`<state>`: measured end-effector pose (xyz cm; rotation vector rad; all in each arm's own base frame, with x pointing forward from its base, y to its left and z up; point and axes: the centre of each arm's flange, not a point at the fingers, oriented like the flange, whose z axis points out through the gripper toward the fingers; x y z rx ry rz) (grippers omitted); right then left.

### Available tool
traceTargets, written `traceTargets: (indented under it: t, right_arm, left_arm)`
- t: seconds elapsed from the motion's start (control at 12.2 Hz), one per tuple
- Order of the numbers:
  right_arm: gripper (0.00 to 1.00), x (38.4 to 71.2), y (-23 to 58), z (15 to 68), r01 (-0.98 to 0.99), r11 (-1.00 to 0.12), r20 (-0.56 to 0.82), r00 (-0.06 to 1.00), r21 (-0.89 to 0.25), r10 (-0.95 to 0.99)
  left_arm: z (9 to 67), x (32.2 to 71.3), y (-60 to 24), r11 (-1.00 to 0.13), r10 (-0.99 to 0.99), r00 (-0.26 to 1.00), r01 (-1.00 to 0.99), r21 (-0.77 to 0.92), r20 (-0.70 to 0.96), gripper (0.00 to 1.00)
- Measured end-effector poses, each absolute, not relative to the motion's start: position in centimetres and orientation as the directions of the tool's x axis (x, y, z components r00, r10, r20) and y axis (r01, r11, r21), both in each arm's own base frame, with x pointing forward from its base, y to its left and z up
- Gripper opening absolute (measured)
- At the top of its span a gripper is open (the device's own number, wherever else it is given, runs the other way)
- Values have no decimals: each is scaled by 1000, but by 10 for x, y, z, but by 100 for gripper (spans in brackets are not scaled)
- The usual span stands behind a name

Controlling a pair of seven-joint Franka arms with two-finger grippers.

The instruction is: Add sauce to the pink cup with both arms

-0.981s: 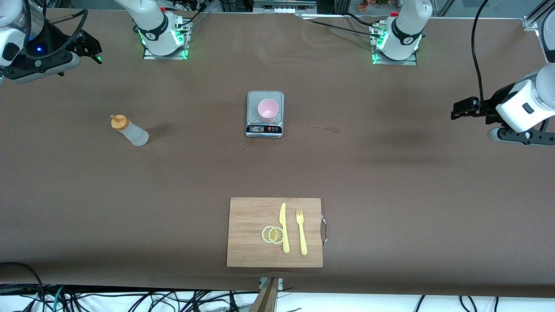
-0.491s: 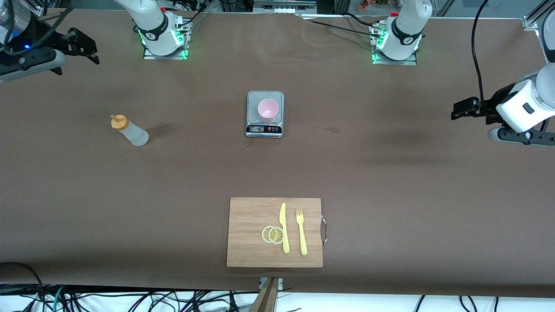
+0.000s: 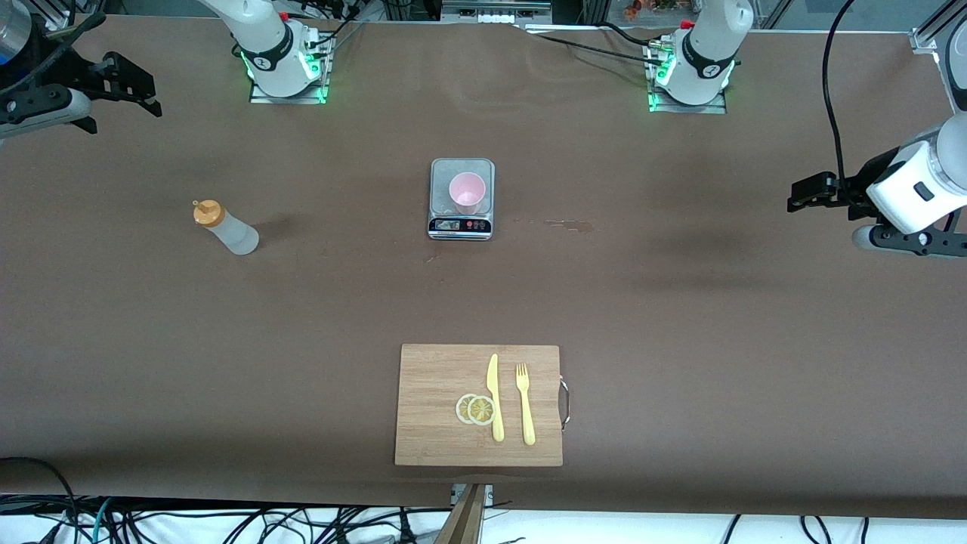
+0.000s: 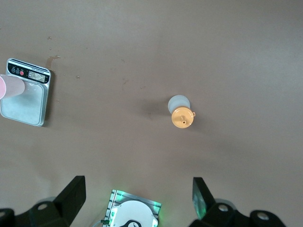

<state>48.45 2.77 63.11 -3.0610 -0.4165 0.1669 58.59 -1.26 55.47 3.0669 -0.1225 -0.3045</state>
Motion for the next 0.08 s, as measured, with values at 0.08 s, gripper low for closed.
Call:
traceTargets:
  t: [0.08]
  right_arm:
    - [100, 484, 28, 631, 263, -963, -100, 958, -62, 268]
  left_arm:
    - [555, 586, -13, -995, -85, 977, -73, 65, -194, 100]
